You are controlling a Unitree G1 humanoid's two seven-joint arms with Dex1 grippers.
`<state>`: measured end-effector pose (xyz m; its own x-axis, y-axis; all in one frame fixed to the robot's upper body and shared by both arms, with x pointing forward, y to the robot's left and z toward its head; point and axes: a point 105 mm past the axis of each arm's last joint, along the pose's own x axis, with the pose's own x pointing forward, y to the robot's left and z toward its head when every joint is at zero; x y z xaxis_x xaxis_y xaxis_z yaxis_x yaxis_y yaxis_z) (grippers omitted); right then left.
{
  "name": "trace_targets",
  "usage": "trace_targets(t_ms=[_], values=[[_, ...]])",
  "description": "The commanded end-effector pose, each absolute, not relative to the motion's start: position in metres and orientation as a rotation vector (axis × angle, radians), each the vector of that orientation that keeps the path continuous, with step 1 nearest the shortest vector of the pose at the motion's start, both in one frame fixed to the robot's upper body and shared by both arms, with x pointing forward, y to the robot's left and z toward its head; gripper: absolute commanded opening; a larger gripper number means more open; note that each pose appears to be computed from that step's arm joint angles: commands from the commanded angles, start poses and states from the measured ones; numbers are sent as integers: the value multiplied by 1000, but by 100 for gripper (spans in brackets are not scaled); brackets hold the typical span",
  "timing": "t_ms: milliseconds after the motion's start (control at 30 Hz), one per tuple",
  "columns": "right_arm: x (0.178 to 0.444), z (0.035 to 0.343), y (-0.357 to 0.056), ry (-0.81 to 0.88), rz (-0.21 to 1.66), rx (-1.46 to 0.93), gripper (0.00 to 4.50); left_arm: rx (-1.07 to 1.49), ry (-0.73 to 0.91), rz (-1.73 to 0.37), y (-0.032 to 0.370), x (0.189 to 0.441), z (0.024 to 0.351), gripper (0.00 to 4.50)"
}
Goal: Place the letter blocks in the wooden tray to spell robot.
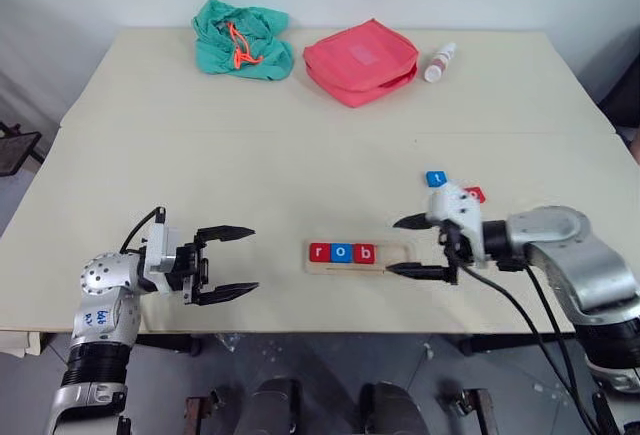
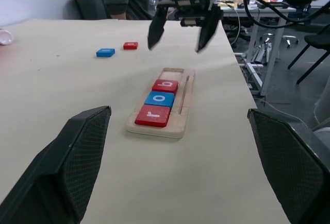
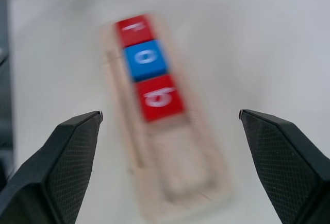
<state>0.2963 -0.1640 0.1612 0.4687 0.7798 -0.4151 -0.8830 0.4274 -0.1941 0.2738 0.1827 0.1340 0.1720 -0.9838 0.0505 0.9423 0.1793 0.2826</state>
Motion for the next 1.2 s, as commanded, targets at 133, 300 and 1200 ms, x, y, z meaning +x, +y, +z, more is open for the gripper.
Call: trace_targets(t_ms=[133,300,1200], values=[[304,164,-229,249,718,-349,444,218,-256,-1395,183,276,138,450],[307,158,-265,242,492,-273,444,219,-254,-1403,184,279,139,450],[338,157,-295,212,281,-158,444,228,-254,-1412,184,281,141,450]])
